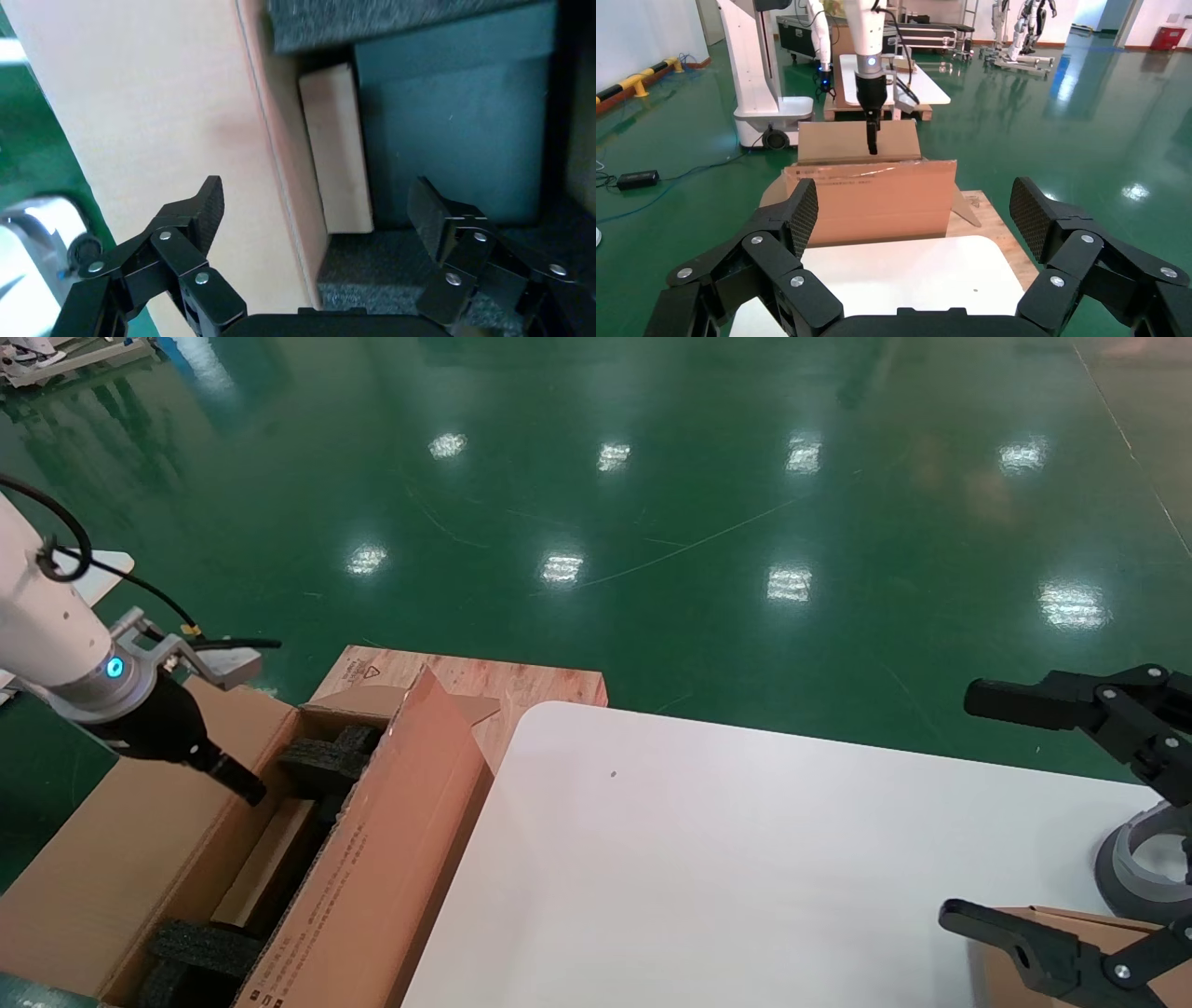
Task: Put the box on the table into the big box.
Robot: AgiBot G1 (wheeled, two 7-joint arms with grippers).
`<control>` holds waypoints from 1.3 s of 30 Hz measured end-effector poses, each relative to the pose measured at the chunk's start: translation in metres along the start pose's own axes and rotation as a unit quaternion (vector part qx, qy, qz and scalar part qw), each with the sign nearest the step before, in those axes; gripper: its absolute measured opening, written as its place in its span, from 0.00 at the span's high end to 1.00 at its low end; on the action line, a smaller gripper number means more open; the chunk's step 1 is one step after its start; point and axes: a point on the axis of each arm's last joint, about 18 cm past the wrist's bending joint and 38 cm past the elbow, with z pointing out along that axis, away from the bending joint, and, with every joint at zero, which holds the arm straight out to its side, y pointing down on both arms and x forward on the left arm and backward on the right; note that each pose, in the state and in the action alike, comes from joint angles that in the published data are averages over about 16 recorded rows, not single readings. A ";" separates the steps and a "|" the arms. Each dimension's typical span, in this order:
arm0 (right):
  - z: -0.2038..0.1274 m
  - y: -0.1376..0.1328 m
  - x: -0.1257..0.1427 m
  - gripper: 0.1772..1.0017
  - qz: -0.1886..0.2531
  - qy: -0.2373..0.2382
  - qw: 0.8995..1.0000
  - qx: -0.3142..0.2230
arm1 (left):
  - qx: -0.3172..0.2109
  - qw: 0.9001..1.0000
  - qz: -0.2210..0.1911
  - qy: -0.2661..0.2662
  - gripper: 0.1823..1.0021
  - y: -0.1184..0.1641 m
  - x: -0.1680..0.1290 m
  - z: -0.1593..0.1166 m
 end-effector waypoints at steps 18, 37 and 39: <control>0.000 0.000 0.000 0.00 0.000 0.000 1.000 0.000 | 0.208 0.972 0.048 0.098 0.01 -0.011 -0.012 -0.055; 0.000 0.000 0.000 0.00 0.000 0.000 1.000 0.000 | 0.307 0.937 0.092 0.139 0.00 -0.013 -0.001 -0.078; 0.000 0.000 0.000 0.00 0.000 0.000 1.000 0.000 | 0.308 0.936 0.095 0.143 0.00 -0.016 0.003 -0.077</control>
